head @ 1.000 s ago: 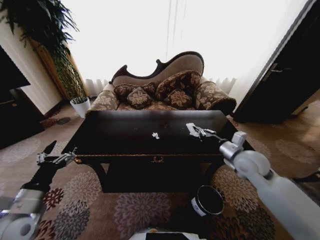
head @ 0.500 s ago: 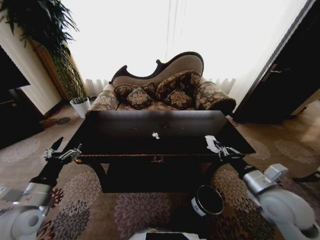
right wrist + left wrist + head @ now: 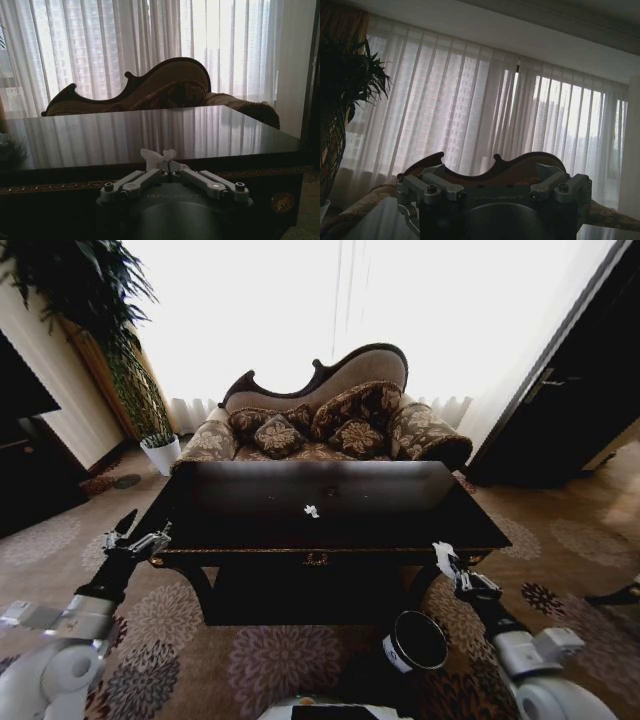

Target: Move to the front of the table and place the trash on the table into the trash bin.

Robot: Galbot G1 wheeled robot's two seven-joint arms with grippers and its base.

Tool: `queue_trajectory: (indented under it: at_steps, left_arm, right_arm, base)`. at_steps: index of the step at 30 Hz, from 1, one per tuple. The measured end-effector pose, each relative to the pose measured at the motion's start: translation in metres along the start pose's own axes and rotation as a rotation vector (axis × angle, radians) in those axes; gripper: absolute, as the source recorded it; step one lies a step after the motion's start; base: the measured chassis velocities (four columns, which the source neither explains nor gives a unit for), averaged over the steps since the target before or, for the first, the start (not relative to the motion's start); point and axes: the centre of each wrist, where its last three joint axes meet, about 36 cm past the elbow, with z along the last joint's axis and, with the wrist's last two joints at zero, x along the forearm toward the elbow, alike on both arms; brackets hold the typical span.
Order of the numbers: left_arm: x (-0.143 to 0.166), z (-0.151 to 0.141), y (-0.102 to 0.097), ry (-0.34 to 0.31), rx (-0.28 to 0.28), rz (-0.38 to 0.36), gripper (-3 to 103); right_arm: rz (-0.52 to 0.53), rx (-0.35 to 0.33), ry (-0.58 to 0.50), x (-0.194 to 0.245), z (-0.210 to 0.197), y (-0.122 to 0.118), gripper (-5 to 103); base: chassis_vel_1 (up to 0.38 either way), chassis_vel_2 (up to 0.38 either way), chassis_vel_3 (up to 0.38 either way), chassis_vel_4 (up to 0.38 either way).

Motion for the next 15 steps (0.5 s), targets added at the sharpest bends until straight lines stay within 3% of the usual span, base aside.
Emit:
queue_trajectory:
  at_steps: [11, 15]
  left_arm:
    - [0.007, -0.016, 0.001, -0.022, -0.027, -0.015, 100]
    - [0.013, -0.022, 0.000, -0.014, -0.045, -0.023, 100]
  right_arm:
    - [0.050, 0.046, 0.161, -0.008, 0.108, -0.029, 0]
    - [0.064, 0.083, 0.288, -0.019, 0.168, -0.046, 0]
  base:
    - [0.000, 0.000, 0.000, 0.000]
    - [0.000, 0.000, 0.000, 0.000]
